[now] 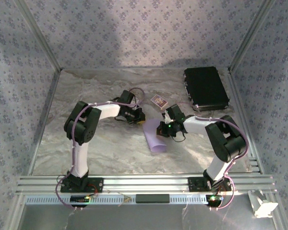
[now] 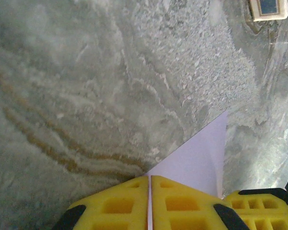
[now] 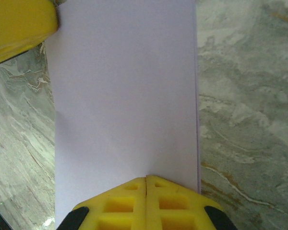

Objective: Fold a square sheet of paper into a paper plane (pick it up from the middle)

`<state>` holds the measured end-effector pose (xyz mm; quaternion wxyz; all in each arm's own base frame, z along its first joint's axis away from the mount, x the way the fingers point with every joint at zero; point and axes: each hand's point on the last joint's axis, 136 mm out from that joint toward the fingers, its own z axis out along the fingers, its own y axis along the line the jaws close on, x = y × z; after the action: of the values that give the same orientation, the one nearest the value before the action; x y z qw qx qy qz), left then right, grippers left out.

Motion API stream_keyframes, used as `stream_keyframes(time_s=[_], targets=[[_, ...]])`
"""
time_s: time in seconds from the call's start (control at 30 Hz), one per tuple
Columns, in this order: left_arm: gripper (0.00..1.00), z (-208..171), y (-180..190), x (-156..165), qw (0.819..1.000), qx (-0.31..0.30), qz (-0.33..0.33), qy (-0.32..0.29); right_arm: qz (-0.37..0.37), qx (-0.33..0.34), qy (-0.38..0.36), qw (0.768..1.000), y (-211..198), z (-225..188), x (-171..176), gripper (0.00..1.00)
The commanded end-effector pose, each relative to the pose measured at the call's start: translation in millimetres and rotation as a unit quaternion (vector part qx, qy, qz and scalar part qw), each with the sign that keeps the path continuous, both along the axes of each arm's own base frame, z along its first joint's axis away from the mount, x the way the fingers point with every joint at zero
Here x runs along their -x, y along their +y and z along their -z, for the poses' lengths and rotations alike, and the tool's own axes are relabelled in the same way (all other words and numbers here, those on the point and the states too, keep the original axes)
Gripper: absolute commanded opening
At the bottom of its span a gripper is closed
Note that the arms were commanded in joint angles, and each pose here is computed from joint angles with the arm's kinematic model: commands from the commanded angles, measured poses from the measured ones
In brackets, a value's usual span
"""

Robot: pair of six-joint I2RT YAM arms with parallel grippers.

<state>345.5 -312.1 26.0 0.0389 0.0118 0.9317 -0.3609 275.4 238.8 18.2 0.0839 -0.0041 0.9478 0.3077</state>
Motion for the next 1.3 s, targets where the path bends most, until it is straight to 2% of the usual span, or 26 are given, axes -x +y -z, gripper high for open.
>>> stream_keyframes(time_s=[0.0,0.23,0.4,0.53,0.93,1.13,1.27], targets=[[0.10,-36.9,0.2,3.6,1.000,0.000,-0.010,-0.014,0.022,0.072,0.057,0.995,-31.9,29.5,27.5,0.00],[0.09,-50.4,-23.7,38.3,0.999,0.036,0.002,-0.001,0.022,0.072,0.053,0.996,-31.7,27.7,26.7,0.00],[0.08,-40.2,-34.0,52.4,0.999,0.043,0.010,0.024,0.040,0.073,0.057,0.995,-34.5,29.1,27.7,0.00],[0.08,-38.9,-43.6,62.2,0.996,0.074,0.020,0.055,0.038,0.076,0.059,0.995,-35.6,30.9,29.1,0.00],[0.08,17.7,-23.7,83.5,0.994,0.025,0.025,0.102,0.036,0.078,0.067,0.994,-36.1,36.5,30.6,0.00],[0.10,43.7,-5.7,87.8,0.995,-0.018,0.031,0.088,0.037,0.078,0.068,0.994,-37.0,38.8,31.5,0.00],[0.12,25.3,-9.4,81.8,0.998,0.001,0.025,0.066,0.038,0.076,0.064,0.994,-37.4,35.8,30.4,0.00]])
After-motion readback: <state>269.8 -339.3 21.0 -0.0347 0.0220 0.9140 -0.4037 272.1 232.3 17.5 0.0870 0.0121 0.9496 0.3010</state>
